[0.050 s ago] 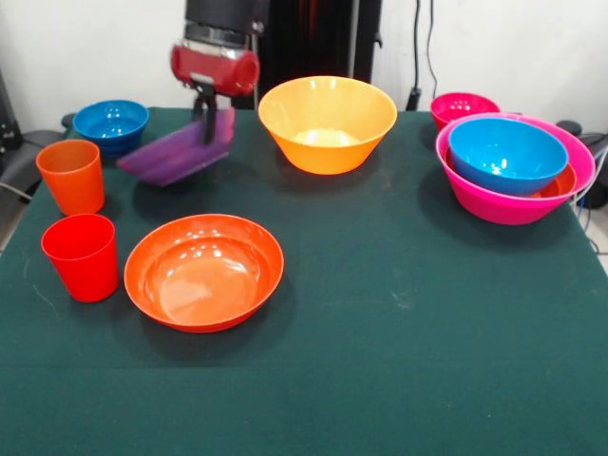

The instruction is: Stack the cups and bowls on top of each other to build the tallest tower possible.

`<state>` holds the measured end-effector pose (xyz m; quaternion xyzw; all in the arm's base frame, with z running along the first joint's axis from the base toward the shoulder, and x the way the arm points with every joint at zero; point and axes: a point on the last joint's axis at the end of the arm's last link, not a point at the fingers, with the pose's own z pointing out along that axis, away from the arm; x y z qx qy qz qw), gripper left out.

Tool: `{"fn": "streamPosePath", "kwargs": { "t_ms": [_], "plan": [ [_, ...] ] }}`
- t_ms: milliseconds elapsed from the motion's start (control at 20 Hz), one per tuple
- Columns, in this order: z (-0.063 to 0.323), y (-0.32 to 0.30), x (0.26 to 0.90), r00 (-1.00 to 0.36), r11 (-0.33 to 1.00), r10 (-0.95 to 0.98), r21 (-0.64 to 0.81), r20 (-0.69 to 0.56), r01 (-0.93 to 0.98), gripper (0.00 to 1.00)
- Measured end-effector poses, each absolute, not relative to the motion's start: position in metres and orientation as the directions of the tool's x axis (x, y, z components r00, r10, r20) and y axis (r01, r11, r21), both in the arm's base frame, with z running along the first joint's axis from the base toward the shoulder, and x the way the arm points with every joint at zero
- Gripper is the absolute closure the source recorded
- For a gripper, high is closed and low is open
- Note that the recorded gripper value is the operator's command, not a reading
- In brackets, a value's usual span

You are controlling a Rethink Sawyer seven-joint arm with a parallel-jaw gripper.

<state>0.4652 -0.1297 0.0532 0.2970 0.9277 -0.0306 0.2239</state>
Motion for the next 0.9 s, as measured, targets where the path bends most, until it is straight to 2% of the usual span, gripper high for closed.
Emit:
{"fn": "streamPosePath", "kwargs": {
  "t_ms": [450,900],
  "plan": [
    [0.087,-0.146,0.466,-0.686,0.790,0.574,0.082,-0.446,0.608,1.00],
    [0.117,-0.126,0.460,-0.693,0.792,0.570,0.072,-0.442,0.606,1.00]
  ]
}}
